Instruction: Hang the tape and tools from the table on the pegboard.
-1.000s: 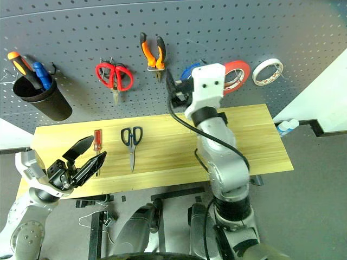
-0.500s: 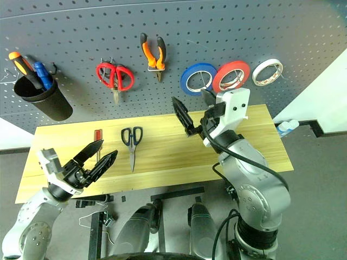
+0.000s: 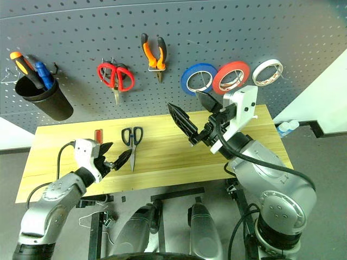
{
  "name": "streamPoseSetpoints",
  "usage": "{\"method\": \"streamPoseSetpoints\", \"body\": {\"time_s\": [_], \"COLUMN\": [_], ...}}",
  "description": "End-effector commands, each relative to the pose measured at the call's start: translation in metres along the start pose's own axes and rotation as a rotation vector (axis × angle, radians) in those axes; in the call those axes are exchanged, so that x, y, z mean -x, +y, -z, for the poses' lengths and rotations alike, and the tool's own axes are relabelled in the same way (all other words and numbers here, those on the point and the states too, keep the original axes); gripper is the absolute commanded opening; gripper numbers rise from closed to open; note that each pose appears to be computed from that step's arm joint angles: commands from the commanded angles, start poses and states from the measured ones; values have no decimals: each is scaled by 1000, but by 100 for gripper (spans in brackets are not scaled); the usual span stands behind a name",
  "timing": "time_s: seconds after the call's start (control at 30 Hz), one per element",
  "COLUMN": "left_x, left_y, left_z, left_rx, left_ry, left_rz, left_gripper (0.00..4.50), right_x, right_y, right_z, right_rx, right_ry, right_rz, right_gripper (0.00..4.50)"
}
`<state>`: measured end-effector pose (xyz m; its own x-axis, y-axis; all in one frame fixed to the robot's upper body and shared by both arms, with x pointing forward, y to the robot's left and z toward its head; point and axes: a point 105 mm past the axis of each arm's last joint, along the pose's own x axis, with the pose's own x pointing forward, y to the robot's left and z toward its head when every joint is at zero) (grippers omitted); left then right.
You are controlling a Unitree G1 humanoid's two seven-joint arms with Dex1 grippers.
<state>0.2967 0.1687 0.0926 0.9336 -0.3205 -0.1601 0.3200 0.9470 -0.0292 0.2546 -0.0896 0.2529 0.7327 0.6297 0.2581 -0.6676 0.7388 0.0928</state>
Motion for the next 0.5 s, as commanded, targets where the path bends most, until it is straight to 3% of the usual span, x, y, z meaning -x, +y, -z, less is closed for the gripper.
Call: {"method": "streamPoseSetpoints", "body": {"time_s": [0.03, 0.13, 0.27, 0.5], "left_x": [-14, -25, -31, -22], "left_y": [6, 6, 4, 1], "left_z": [-4, -6, 6, 16], "left_rx": [-39, -27, -18, 31], "left_ry": [7, 9, 118, 202], "left_rz": [-135, -222, -299, -354], "left_gripper": [450, 450, 450, 450], "right_x": [0, -2, -2, -2], "right_y": [7, 6, 4, 2], "right_z": [-10, -9, -9, -5], "right_rx": [21, 27, 37, 44], "right_ry": [-42, -40, -38, -25], "right_rz": [-20, -11, 5, 26], "right_gripper": [447, 447, 447, 447]}}
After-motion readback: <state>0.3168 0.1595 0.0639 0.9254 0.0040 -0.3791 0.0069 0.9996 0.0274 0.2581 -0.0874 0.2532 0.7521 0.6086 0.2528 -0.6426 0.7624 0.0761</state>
